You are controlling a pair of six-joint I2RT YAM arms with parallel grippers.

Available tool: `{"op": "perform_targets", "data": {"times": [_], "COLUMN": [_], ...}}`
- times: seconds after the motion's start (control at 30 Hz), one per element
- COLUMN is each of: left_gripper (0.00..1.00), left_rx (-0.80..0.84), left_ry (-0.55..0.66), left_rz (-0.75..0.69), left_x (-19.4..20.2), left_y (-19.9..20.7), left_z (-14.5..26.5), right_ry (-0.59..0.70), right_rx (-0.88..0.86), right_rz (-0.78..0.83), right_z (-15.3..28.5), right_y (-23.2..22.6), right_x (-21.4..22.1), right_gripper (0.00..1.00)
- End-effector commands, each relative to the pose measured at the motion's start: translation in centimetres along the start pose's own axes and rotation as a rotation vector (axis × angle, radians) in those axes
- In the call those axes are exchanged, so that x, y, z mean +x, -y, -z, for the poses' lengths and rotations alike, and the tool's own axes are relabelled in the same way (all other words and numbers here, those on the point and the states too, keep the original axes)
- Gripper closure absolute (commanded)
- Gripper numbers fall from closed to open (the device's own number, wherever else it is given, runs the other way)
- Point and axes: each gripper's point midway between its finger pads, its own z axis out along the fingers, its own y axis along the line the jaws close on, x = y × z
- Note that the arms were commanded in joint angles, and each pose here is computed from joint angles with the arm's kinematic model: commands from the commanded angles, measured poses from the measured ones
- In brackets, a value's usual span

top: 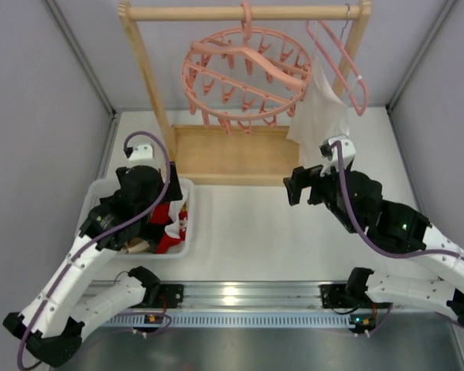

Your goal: Remove the socks clipped to the hanger

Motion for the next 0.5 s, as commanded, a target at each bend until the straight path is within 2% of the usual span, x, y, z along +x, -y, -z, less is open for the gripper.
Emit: {"op": "perform_targets", "data": {"times": [0.0,0.1,0.27,0.33,0.4,0.47], "left_gripper": [0.02,0.02,0.02,0.02,0.02,0.02], "left_rx": [0.159,0.171,0.21,0.292,0.239,0.24], "left_ry": [0.072,0.151,0.299,0.301,0.347,0.315], "left_rz": [-0.086,-0.129,-0.057,-0.054,0.009,0.028], "left_x": [-3.1,-4.6,-5.3,-5.4,-6.6,-6.0], "left_y": [0.8,-0.1,0.1,0.8,-1.0,-1.4], "left_z": [3.5,5.0,5.2,5.8,5.4,4.3], "right_ry": [0.049,0.052,0.106,0.111,0.092,0.099], "right_rx": [0.123,0.22,0.271,0.319,0.352,0.385], "right_rz": [-0.022,-0.024,-0.043,-0.038,-0.01,-0.012], "right_z": [0.5,1.1,2.4,3.3,4.1,4.7], "right_y": [2.9,5.5,7.9,9.3,10.5,11.3], "right_x": [0.9,3.3,4.7,5.2,6.0,6.1], "right_gripper": [0.01,0.01,0.01,0.01,0.01,0.0]}}
